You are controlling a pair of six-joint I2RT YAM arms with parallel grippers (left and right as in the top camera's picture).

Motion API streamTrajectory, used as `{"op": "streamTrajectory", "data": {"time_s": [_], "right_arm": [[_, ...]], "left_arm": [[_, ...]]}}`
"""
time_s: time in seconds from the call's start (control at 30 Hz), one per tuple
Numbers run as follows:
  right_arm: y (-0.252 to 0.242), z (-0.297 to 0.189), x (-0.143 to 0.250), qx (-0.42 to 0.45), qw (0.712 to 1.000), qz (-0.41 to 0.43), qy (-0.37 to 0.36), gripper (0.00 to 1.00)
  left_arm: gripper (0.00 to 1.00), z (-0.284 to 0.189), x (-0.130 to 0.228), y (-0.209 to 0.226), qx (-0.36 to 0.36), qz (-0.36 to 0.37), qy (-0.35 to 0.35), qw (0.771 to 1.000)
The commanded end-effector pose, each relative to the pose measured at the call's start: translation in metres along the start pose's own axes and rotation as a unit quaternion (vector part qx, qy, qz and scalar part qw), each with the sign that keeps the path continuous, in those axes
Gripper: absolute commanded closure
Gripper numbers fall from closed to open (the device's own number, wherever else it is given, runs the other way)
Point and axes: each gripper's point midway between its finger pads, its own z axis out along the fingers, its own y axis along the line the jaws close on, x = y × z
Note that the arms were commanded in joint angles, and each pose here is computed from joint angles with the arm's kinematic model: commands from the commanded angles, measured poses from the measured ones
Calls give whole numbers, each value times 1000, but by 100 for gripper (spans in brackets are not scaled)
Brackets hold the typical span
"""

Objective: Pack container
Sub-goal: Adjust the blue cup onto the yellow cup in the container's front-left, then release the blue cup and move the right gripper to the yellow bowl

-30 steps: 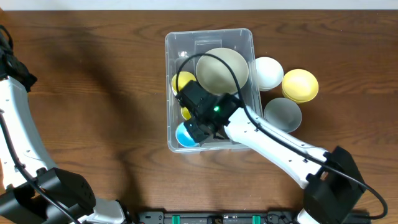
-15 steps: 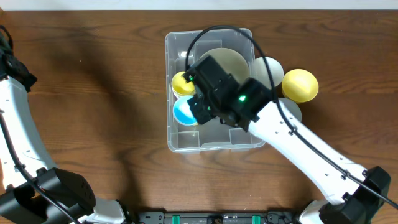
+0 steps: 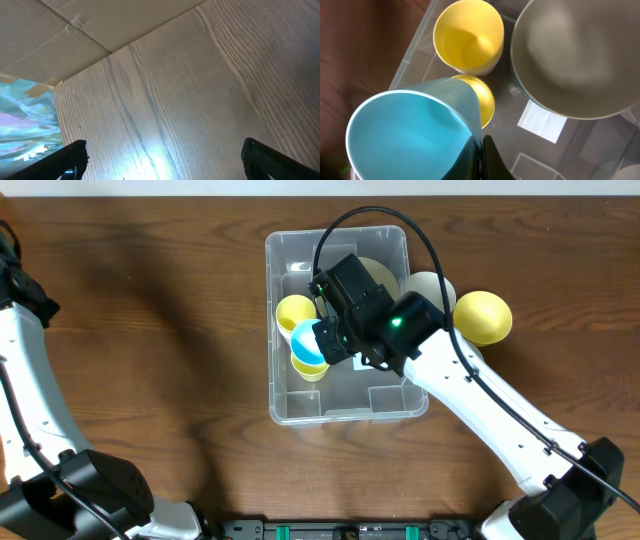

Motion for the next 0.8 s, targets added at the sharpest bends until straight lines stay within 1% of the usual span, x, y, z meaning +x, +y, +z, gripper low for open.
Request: {"op": "streamTrajectory", "data": {"time_s": [0.0,0.27,0.33,0.37,0.43,0.5,0.53,0.6,0.77], "right_arm": [[-5,14,0,12,1000,0,12,99],[-7,39,7,19,999,-1,38,99],[-7,40,7,19,999,-1,39,94],[-7,41,8,19,999,-1,39,85],[-7,41,8,19,999,-1,40,79],[-7,41,8,20,999,-1,40,64],[-7,41,8,19,999,-1,40,61],[-7,40,8,20,999,-1,40,59],[-24,23,5,32,999,17,32,58]], "left_arm": [[2,3,-1,3,-11,3,-1,1000],[2,3,-1,3,-11,3,-1,1000],[2,3,-1,3,-11,3,-1,1000],[2,3,-1,3,-11,3,-1,1000],[2,3,-1,3,-11,3,-1,1000],[2,3,-1,3,-11,3,-1,1000],[2,3,-1,3,-11,3,-1,1000],[2,3,-1,3,-11,3,-1,1000],[2,3,-1,3,-11,3,-1,1000]]}}
